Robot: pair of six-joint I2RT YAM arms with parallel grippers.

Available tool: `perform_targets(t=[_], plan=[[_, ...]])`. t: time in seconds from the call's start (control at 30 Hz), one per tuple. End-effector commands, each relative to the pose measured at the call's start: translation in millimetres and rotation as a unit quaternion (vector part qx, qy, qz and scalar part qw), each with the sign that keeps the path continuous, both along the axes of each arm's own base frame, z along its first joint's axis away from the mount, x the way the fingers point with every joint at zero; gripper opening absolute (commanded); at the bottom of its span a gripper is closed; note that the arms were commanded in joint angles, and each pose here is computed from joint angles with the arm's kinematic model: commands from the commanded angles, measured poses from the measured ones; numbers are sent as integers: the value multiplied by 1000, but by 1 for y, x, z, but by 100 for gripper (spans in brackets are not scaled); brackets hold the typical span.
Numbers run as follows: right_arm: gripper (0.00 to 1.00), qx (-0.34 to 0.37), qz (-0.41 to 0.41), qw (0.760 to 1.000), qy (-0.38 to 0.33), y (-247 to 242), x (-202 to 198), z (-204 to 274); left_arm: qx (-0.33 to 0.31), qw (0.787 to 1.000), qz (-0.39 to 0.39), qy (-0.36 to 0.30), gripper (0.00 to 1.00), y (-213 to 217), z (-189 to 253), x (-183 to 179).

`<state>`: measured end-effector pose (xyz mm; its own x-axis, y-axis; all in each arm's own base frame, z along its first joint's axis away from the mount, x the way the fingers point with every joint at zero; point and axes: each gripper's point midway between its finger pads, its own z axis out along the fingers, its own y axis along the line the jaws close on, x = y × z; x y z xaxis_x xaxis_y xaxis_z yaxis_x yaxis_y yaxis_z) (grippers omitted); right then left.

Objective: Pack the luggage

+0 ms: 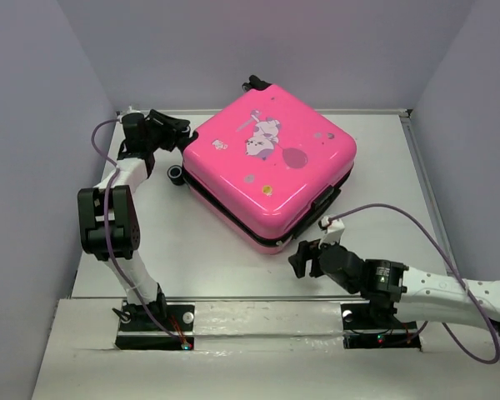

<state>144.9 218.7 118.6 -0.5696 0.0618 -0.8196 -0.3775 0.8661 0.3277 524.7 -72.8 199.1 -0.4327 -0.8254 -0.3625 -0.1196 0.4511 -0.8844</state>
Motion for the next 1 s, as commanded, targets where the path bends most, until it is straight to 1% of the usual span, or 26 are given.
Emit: perform_targets(t=[0.0,0.03,0.07,0.13,0.17,0.2,0.23,0.27,0.3,0.33,0.37,0.4,0.43,0.47,0.5,0.53,0.6,0.63,0.73,0.77,0.87,0.9,0.97], plan=[[82,18,-107,994,-6,-28,41,13,-28,989,-43,-138,6,-20,83,-5],[82,16,-98,995,0,-26,39,11,-24,988,-41,-148,6,-18,91,-8],[81,21,-123,992,7,-36,54,9,-19,985,-40,-168,6,-17,107,-16],[71,7,-132,991,7,-44,66,2,-5,981,-38,-190,6,-14,123,-24],[63,8,-150,989,5,-51,76,2,-1,980,-38,-197,6,-14,130,-29],[56,20,-144,989,-2,-48,83,7,6,976,-36,-216,6,-13,149,-39],[46,11,-144,989,-9,-50,88,7,18,974,-35,-222,6,-12,155,-43],[40,3,-162,987,-10,-59,99,5,24,975,-32,-217,6,-11,156,-47],[34,3,-161,987,-19,-60,107,8,34,973,-29,-227,6,-10,166,-56],[33,3,-160,987,-22,-62,113,9,39,973,-28,-225,6,-10,166,-60],[30,30,-155,987,-36,-66,135,14,60,980,-26,-188,6,-7,141,-71],[29,63,-139,987,-51,-65,147,25,70,980,-21,-186,6,-5,141,-80],[29,72,-130,987,-58,-65,154,29,90,980,-6,-177,6,3,132,-83],[29,78,-127,987,-64,-65,161,34,96,983,2,-159,6,7,120,-88],[29,82,-106,988,-73,-61,173,41,98,984,9,-149,6,10,108,-99],[30,93,-84,989,-76,-51,176,47,98,985,10,-142,6,11,100,-105],[30,88,-51,991,-91,-44,188,58,97,987,23,-124,6,16,80,-121],[31,80,-33,991,-102,-38,201,68,98,988,30,-119,6,18,74,-125],[33,75,-13,992,-102,-36,212,76,93,989,34,-108,6,18,57,-142],[39,71,-6,993,-97,-39,215,79,93,990,37,-104,6,19,51,-148],[51,59,11,994,-92,-40,209,80,92,990,45,-93,6,20,39,-157],[59,54,10,995,-86,-44,208,79,89,991,45,-92,6,20,35,-158],[64,44,19,997,-66,-47,193,82,75,992,50,-89,6,20,33,-155]])
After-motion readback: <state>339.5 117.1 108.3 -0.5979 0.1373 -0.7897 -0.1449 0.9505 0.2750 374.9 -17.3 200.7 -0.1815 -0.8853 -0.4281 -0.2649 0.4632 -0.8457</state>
